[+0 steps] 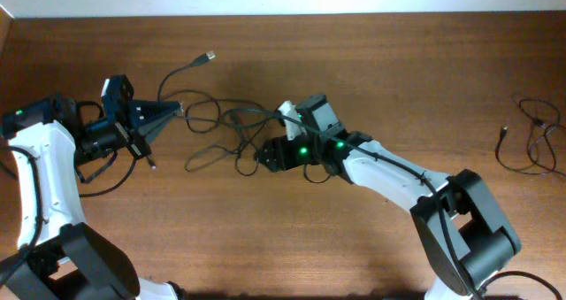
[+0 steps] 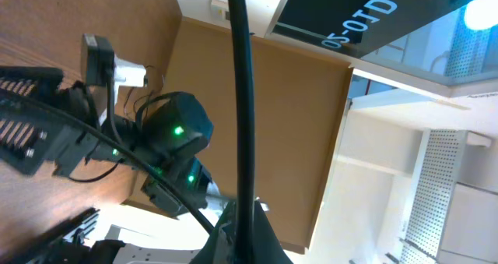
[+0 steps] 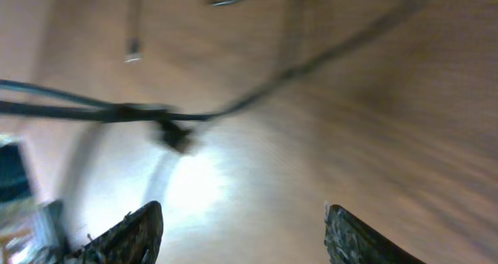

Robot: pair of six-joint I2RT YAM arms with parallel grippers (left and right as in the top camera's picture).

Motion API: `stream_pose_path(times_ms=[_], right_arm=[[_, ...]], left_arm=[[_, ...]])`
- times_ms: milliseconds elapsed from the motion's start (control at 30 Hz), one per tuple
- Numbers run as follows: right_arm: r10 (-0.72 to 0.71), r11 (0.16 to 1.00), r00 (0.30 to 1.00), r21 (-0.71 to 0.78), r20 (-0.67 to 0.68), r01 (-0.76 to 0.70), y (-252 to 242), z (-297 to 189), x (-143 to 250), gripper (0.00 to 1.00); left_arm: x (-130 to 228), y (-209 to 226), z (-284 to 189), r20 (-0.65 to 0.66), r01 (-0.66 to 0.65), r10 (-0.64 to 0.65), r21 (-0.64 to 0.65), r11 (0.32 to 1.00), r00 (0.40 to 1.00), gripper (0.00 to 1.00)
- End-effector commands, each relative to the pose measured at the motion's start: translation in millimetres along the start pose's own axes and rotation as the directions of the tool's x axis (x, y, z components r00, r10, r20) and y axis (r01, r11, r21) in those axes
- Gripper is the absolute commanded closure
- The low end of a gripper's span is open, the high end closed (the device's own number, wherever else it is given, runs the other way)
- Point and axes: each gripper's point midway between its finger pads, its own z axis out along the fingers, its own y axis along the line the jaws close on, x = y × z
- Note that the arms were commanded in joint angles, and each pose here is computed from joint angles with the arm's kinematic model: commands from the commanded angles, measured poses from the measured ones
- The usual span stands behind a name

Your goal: Untangle cables

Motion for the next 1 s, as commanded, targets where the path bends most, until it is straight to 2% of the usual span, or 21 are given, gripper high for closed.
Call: stream_pose_path(times_ms=[0, 100, 167, 267, 333, 367, 433, 500, 667, 700, 733, 767, 800, 867, 967], right_arm=[[-0.011, 0.987, 0.997, -0.161, -0.078, -0.002, 38.6, 5.3, 17.7, 0.33], [0.048, 0.984, 0.995, -0.170, -0.082, -0.061, 38.5, 3.3, 14.5, 0.33], [0.043, 0.963, 0.996, -0.261, -0.075, -0.062, 50.0, -4.1, 6.2, 0.34], [0.221, 0.932, 0.973, -0.278, -0.072, -0.232, 44.9, -12.8, -12.0, 0.34], [0.225, 0.932, 0.971, -0.273, -0.080, -0.238, 46.5, -11.0, -9.3, 0.34], [0.229, 0.936, 0.970, -0.255, -0.080, -0.242, 45.1, -8.6, -7.2, 0.34], [0.270, 0.956, 0.962, -0.106, -0.041, -0.273, 24.1, 1.9, -0.1, 0.35], [0.276, 0.961, 0.961, -0.031, -0.020, -0.276, 15.5, 6.8, 4.6, 0.35], [0.243, 0.970, 0.970, -0.007, -0.020, -0.244, 26.1, 16.2, 12.8, 0.35], [0.239, 0.971, 0.971, 0.009, -0.009, -0.239, 24.8, 17.4, 12.8, 0.39], [0.235, 0.971, 0.972, 0.040, 0.015, -0.236, 20.1, 18.1, 10.6, 0.53], [0.226, 0.970, 0.973, 0.085, 0.054, -0.230, 11.7, 17.8, 6.3, 0.82], [0.220, 0.963, 0.970, 0.134, 0.098, -0.232, 0.6, 15.5, 0.0, 0.96], [0.199, 0.970, 0.973, 0.116, 0.119, -0.213, -1.7, 6.7, -11.8, 0.96], [0.111, 0.993, 0.982, 0.031, 0.153, -0.117, 9.5, -39.0, -40.0, 0.96]], left_arm=[[3.5, -15.8, 0.6, -0.003, -0.054, 0.054, 0.034, 0.998, 0.999, 1.00], [3.2, -15.8, 0.6, -0.003, -0.055, 0.055, 0.034, 0.998, 0.999, 1.00], [2.7, -15.5, 0.7, -0.002, -0.061, 0.061, 0.032, 0.998, 0.998, 1.00], [2.7, -15.5, 0.7, -0.002, -0.061, 0.061, 0.032, 0.998, 0.998, 1.00], [2.7, -15.5, 0.7, -0.002, -0.061, 0.061, 0.032, 0.998, 0.998, 1.00], [2.7, -15.5, 0.7, -0.002, -0.061, 0.061, 0.032, 0.998, 0.998, 1.00], [2.7, -15.6, 0.7, -0.002, -0.061, 0.061, 0.032, 0.998, 0.998, 1.00], [2.7, -15.5, 0.7, -0.002, -0.061, 0.061, 0.032, 0.998, 0.998, 1.00], [2.7, -15.5, 0.7, -0.002, -0.061, 0.061, 0.032, 0.998, 0.998, 1.00], [2.7, -15.5, 0.7, -0.002, -0.061, 0.061, 0.032, 0.998, 0.998, 1.00], [2.7, -15.5, 0.7, -0.002, -0.061, 0.061, 0.032, 0.998, 0.998, 1.00], [2.7, -15.5, 0.7, -0.002, -0.061, 0.061, 0.032, 0.998, 0.998, 1.00], [2.7, -15.4, 0.7, -0.002, -0.062, 0.062, 0.032, 0.998, 0.998, 1.00], [2.5, -14.7, 0.6, -0.002, -0.062, 0.062, 0.028, 0.998, 0.998, 1.00], [2.3, -12.8, 0.6, -0.001, -0.061, 0.061, 0.017, 0.998, 0.998, 1.00]])
